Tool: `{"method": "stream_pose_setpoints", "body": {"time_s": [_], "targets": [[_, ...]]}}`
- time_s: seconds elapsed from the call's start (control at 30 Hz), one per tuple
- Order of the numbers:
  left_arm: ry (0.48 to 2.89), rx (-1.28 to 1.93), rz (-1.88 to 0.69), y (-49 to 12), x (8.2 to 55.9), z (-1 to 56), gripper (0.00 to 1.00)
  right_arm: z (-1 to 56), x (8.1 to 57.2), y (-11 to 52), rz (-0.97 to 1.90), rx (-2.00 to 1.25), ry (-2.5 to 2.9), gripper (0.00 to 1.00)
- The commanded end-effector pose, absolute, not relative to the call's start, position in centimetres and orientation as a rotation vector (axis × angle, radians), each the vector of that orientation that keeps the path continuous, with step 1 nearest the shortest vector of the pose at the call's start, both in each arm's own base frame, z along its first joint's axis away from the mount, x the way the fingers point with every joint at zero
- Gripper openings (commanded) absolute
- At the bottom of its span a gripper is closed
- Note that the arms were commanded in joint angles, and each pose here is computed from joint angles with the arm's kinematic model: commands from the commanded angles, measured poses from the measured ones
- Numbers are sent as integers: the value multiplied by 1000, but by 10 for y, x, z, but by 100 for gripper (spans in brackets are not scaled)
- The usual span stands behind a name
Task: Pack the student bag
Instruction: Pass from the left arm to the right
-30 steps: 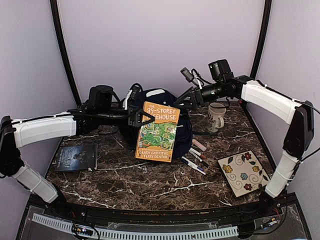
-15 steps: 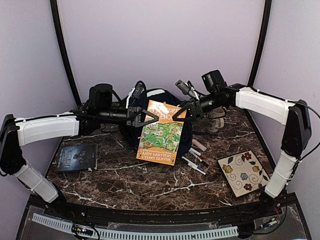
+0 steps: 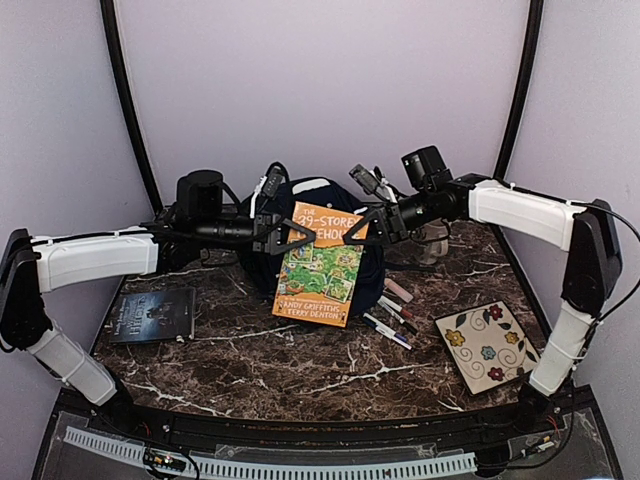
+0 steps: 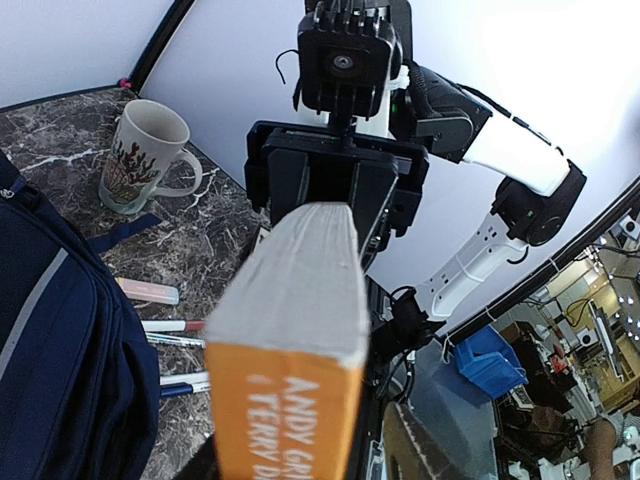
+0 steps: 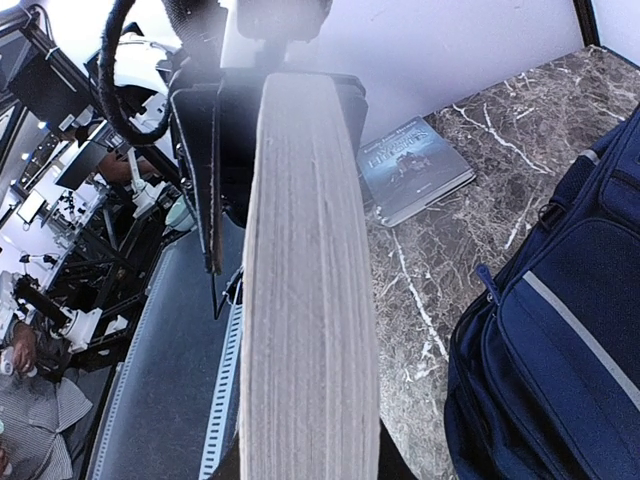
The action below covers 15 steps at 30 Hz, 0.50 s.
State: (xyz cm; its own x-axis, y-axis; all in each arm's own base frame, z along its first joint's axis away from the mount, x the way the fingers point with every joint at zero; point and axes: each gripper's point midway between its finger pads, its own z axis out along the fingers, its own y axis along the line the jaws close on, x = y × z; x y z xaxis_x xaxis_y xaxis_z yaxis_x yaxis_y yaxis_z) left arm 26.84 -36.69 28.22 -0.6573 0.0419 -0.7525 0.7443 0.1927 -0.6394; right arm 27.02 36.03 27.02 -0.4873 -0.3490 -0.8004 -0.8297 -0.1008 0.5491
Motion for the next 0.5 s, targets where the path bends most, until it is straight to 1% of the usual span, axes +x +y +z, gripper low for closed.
{"method": "stream_pose_setpoints", "body": {"time_s": [0.0,0.13,0.17,0.27,0.3,0.37,0.4,0.43,0.47], "targets": [[1815,766,-1517,-366,266,292,49,282,281,365,1519,-1324,1746,0],[1805,805,-1576,-372,262,290,42,280,286,367,1498,-1347,1785,0],[1805,812,-1583,-373,262,289,38,280,289,368,1493,-1346,1792,0],[1791,826,-1589,-374,261,291,16,282,294,370,1479,-1341,1795,1],[1781,824,-1592,-374,262,294,11,283,295,371,1482,-1331,1798,7],[1745,804,-1594,-374,265,303,3,283,298,371,1474,-1308,1810,25],[1722,784,-1594,-373,266,309,1,281,298,371,1483,-1293,1816,33],[1696,759,-1593,-371,269,314,0,280,298,371,1496,-1282,1816,40],[1666,735,-1586,-369,271,321,0,278,297,370,1507,-1270,1818,45]]}}
